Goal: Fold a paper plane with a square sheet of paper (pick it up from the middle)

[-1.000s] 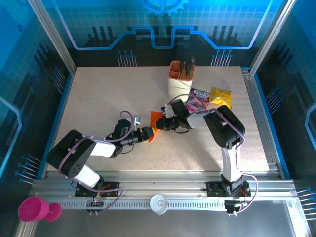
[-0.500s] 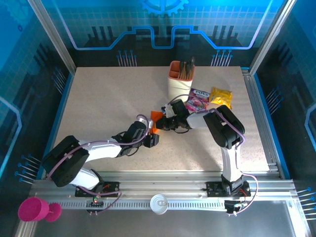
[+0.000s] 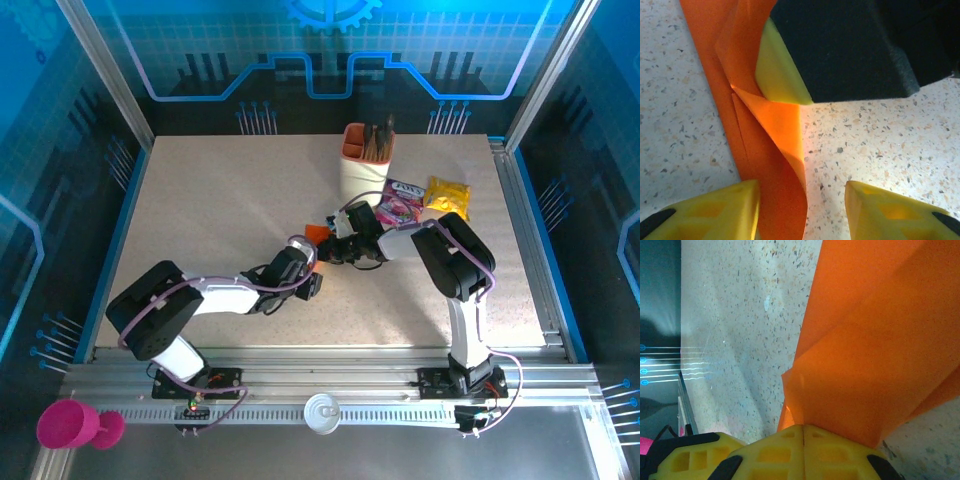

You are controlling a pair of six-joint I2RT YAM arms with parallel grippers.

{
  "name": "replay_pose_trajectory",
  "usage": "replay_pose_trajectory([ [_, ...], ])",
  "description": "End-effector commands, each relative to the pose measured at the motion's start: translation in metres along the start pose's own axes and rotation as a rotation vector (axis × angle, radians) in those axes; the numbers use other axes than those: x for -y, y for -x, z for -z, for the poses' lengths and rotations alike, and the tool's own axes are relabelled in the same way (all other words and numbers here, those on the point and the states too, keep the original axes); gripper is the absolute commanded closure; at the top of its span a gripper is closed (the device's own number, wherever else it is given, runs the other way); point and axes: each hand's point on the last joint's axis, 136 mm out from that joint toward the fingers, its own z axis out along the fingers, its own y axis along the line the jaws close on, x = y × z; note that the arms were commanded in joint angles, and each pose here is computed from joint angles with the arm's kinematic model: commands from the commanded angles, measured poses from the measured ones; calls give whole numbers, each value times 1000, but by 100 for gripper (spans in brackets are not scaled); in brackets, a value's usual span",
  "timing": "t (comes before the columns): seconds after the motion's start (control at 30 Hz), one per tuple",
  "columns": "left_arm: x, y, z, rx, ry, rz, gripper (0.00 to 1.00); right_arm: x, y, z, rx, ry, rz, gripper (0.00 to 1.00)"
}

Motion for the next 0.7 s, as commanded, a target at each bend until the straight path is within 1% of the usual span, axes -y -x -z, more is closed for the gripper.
replay_pose_trajectory([
  [0.0,1,5,-5,12,20,-32,53,7,-8,-9,-23,-3,-10,92],
  [0.07,0,4,-6,11,29,-32,55,6,-8,-9,-22,1,-8,92],
  [0.2,-2,2,-9,3,39,-33,62,4,-8,-8,-22,7,-6,92],
  [0.3,-2,1,-10,4,35,-32,74,2,-8,-7,-21,12,-6,92],
  [0.43,2,0,-11,2,12,-27,85,-5,-6,-2,-14,24,0,92],
  [0.57,5,-1,-10,4,-10,-12,91,-13,0,5,3,38,10,90],
  [0.67,8,0,-8,8,-28,-1,91,-21,5,13,21,51,20,85],
])
